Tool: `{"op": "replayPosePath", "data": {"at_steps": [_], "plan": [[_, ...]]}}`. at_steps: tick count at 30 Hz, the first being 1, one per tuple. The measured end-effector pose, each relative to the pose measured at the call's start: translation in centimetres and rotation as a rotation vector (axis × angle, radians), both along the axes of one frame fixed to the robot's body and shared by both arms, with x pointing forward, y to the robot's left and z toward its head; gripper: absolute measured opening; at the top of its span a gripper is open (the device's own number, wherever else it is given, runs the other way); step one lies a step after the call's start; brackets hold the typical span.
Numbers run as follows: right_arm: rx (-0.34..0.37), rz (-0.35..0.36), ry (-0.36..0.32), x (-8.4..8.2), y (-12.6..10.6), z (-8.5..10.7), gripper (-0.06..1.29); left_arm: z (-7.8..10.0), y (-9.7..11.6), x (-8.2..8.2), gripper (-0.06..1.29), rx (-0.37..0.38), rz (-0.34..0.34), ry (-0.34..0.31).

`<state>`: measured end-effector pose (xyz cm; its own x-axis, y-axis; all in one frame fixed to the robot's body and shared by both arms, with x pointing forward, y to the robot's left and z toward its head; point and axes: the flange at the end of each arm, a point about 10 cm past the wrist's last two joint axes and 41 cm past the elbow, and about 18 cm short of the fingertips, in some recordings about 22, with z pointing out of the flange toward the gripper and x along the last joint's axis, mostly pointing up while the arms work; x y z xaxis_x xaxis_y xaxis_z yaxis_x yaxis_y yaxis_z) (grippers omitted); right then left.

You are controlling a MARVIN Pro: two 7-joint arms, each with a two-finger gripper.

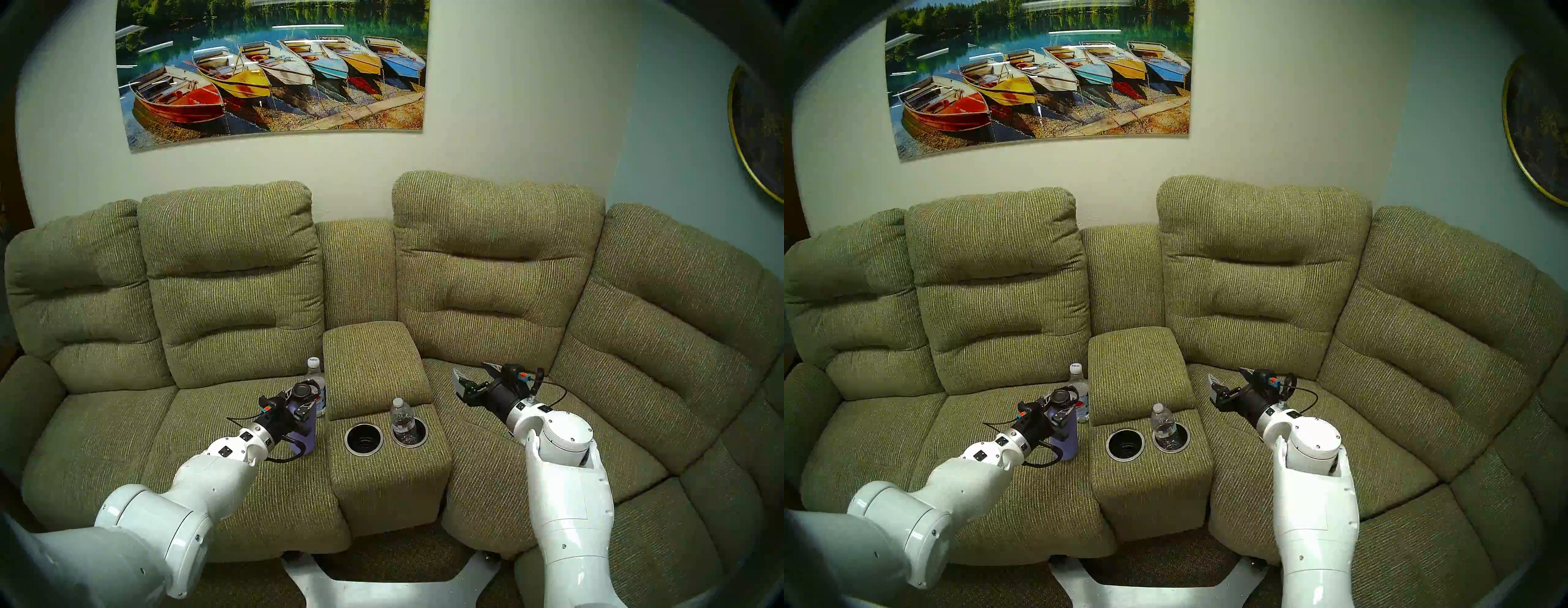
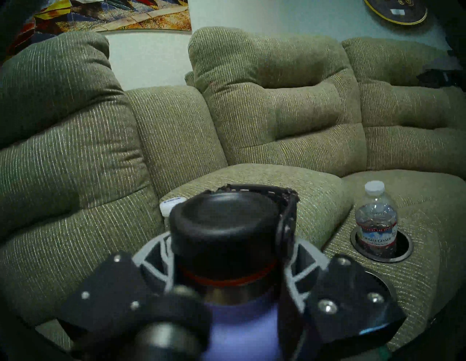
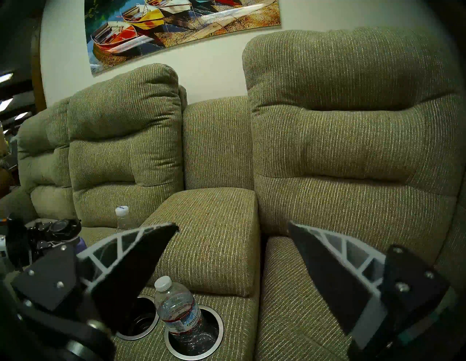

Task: Take bottles out of cup holder

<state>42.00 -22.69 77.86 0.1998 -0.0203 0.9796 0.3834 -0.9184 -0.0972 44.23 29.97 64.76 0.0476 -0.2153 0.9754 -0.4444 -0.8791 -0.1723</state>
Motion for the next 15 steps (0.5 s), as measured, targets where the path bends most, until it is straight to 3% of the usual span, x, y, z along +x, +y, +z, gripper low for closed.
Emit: {"op": "replayPosePath", "data": {"at_steps": [15], "plan": [[0.000,0.000,0.001,0.0,0.0,0.0,1.22,-0.3,-1.4,1.0,0.53,0.080,-0.005,0.005]]}}
